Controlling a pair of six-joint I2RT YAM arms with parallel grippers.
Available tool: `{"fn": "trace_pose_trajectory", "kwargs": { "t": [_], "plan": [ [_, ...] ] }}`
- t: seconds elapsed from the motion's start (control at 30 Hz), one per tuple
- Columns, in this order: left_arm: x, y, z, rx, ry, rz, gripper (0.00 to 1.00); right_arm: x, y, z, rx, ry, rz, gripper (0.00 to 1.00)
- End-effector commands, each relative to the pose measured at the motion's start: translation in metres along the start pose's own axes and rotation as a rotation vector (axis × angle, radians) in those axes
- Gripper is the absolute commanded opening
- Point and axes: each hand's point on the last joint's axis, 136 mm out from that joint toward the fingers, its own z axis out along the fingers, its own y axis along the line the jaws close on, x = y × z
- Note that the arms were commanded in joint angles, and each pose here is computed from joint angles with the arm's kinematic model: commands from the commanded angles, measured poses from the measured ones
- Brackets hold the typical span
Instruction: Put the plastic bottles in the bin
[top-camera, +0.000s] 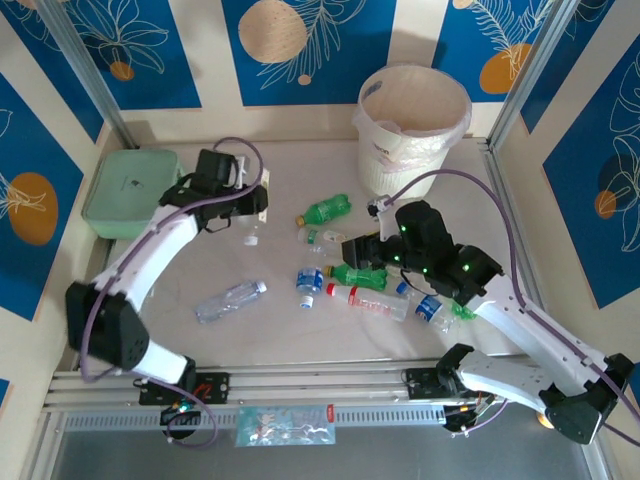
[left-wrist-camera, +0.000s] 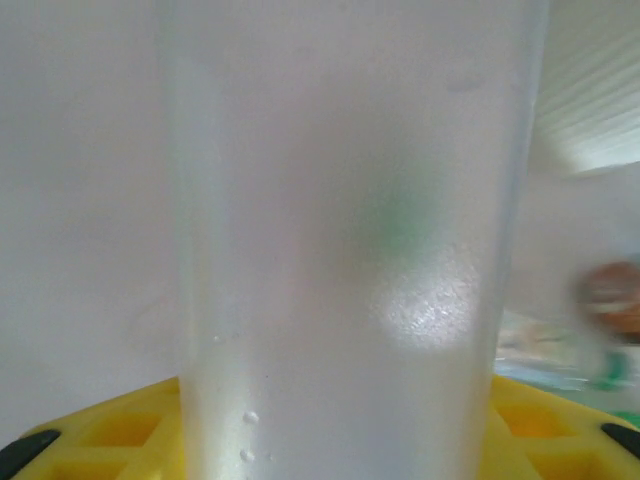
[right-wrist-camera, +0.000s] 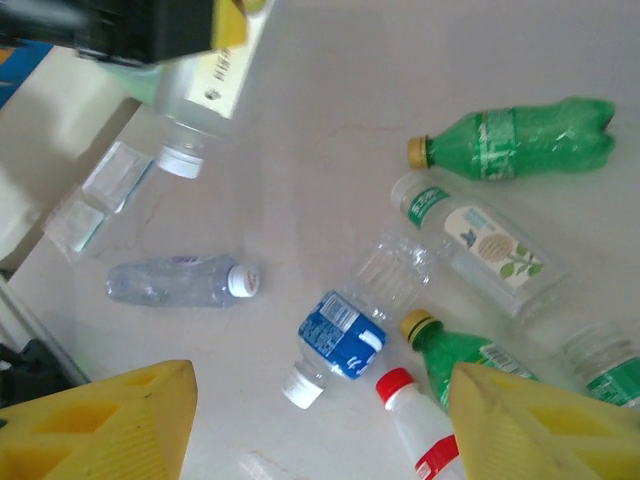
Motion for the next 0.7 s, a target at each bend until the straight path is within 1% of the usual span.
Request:
{"fn": "trace_pose_trajectory", "kwargs": {
  "t": [0.0, 0.07, 0.17, 0.3, 0.33, 0.37, 0.47, 0.57, 0.67],
  "plan": [
    [0.010, -0.064, -0.023, 0.346, 0.006, -0.013, 0.48, -0.016, 0.017, -0.012, 0.016, -0.049, -0.094, 0.68],
    [0.019, -0.092, -0.040, 0.493, 0.014, 0.020, 0.49, -0.020, 0.030, -0.021, -0.056, -0.046, -0.092, 0.68],
    [0.032, -0.122, -0.065, 0.646, 0.018, 0.066, 0.49, -0.034, 0.052, -0.042, -0.266, -0.069, 0.004, 0.67],
    [0.042, -0.147, -0.092, 0.792, 0.006, 0.086, 0.49, -0.055, 0.072, -0.063, -0.522, -0.102, 0.121, 0.69],
    [0.043, -0.153, -0.099, 0.834, -0.003, 0.085, 0.50, -0.059, 0.074, -0.066, -0.562, -0.108, 0.144, 0.70],
    [0.043, -0.158, -0.104, 0.867, -0.008, 0.081, 0.50, -0.063, 0.073, -0.067, -0.580, -0.117, 0.165, 0.71],
    [0.045, -0.173, -0.119, 0.972, -0.011, 0.068, 0.50, -0.073, 0.070, -0.069, -0.628, -0.137, 0.217, 0.81],
    [0.044, -0.182, -0.127, 1.027, -0.006, 0.056, 0.51, -0.081, 0.069, -0.066, -0.653, -0.146, 0.248, 0.99],
    [0.041, -0.188, -0.135, 1.071, -0.010, 0.051, 0.51, -0.086, 0.070, -0.062, -0.663, -0.153, 0.251, 0.99]
  ]
}}
